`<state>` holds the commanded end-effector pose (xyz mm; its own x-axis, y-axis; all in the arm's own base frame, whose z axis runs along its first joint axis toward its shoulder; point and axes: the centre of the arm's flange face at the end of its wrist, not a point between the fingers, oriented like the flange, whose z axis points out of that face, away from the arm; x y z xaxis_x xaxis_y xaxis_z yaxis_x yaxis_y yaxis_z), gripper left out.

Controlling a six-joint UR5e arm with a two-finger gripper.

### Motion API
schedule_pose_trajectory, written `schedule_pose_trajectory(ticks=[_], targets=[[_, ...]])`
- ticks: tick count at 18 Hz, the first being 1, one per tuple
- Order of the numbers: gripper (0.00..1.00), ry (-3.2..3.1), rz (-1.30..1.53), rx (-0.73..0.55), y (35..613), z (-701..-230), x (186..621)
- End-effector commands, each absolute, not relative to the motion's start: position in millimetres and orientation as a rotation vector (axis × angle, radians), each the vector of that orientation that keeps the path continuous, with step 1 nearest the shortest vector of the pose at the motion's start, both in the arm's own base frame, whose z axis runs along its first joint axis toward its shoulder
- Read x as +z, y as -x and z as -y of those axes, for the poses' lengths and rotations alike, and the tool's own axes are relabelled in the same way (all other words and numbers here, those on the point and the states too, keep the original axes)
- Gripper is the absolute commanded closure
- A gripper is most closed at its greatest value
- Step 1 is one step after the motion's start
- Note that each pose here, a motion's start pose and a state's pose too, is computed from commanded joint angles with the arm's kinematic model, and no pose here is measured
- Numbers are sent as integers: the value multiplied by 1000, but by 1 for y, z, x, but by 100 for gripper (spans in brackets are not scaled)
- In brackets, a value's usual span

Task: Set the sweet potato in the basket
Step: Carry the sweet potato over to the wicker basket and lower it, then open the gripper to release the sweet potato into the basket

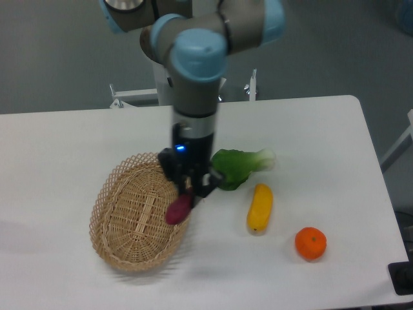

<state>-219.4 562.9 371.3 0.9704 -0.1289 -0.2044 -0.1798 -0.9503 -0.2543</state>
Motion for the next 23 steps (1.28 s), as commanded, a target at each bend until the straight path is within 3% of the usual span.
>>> schedule_pose_trajectory(ticks=[5,13,23], targets=[[75,2889,-256,280,200,-574,323],[74,2987,-589,259,185,-571,255],[72,3035,-633,234,165,-565,229]])
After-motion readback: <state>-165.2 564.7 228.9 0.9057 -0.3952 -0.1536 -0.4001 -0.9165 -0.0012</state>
